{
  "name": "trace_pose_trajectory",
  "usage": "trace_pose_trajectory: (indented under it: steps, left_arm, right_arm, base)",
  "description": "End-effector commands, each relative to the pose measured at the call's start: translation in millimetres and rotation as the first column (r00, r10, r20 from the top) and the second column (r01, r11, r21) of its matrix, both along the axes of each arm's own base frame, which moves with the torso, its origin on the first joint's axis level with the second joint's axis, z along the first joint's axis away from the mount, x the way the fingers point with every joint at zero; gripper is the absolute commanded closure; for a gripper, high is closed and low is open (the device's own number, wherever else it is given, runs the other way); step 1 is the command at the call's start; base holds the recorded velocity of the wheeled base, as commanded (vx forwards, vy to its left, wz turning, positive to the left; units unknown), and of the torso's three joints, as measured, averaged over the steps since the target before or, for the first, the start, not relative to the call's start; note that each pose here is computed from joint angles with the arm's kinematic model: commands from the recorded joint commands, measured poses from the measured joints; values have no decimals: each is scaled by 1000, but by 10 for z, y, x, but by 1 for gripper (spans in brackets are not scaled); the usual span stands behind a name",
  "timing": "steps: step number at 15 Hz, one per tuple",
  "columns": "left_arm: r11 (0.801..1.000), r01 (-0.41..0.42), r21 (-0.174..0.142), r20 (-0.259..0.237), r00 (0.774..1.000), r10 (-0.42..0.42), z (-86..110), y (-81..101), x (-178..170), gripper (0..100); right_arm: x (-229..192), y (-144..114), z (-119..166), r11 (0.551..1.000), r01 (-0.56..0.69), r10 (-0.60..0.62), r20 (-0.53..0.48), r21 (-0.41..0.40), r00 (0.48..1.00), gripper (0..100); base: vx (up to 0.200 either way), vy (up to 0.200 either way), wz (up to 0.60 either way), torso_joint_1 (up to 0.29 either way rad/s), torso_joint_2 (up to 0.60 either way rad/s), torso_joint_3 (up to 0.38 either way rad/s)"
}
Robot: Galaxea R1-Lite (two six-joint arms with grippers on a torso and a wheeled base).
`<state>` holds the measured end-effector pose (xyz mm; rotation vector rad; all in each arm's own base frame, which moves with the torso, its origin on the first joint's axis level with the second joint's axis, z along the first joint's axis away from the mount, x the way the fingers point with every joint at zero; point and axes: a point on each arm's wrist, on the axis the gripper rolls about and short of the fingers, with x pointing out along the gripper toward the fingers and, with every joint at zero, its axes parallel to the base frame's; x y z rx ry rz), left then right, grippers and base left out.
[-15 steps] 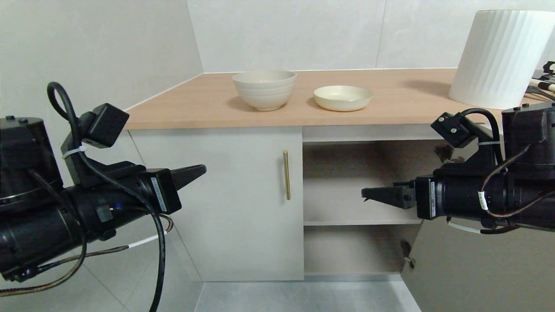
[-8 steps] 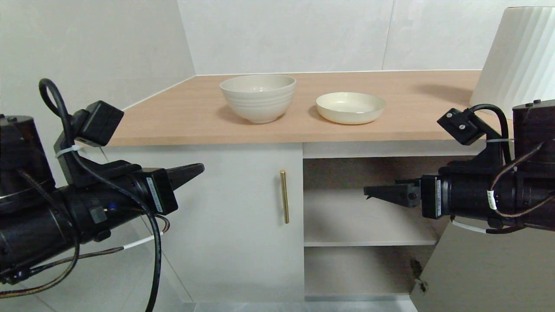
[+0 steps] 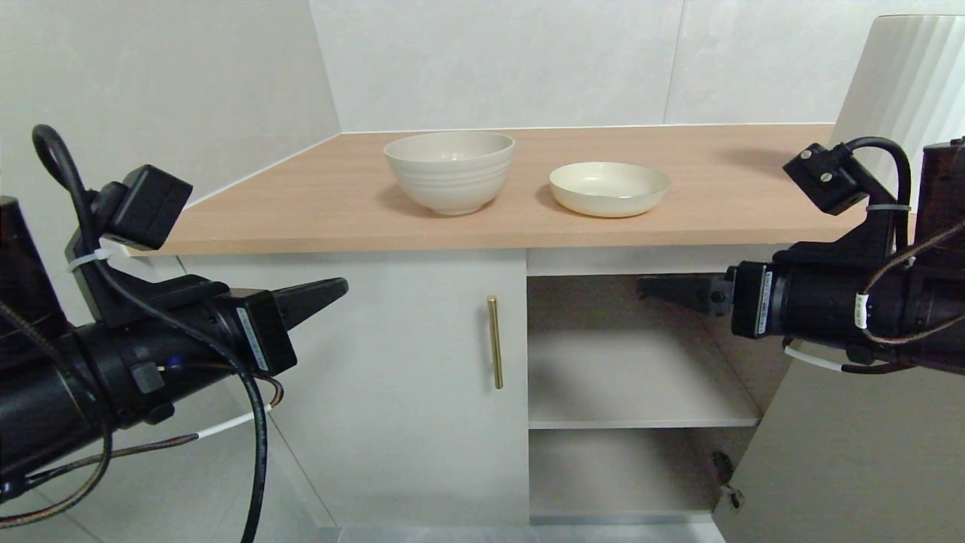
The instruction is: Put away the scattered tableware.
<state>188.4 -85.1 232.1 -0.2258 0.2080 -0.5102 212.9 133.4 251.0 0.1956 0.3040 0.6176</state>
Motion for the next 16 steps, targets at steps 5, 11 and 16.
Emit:
trace_pose_trajectory:
  steps: [5, 11, 16]
  left_arm:
    - [1000, 0, 2, -5, 1000, 0, 4, 1, -2, 100]
    - [1000, 0, 0, -5, 1000, 0, 7, 3, -5, 100]
    - [1000, 0, 3, -7, 1000, 0, 1, 0, 1, 100]
  right_arm:
    - [-10, -1, -20, 1000, 10, -10, 6, -2, 1000, 0]
    - [-52, 42, -10, 1000, -1, 1, 11, -2, 1000, 0]
    - [-51, 55, -17, 1000, 12, -12, 11, -9, 1000, 0]
  base:
    - [0, 0, 0, 0, 0, 0]
    - [0, 0, 0, 34, -303, -297]
    - [0, 0, 0, 120, -486, -336]
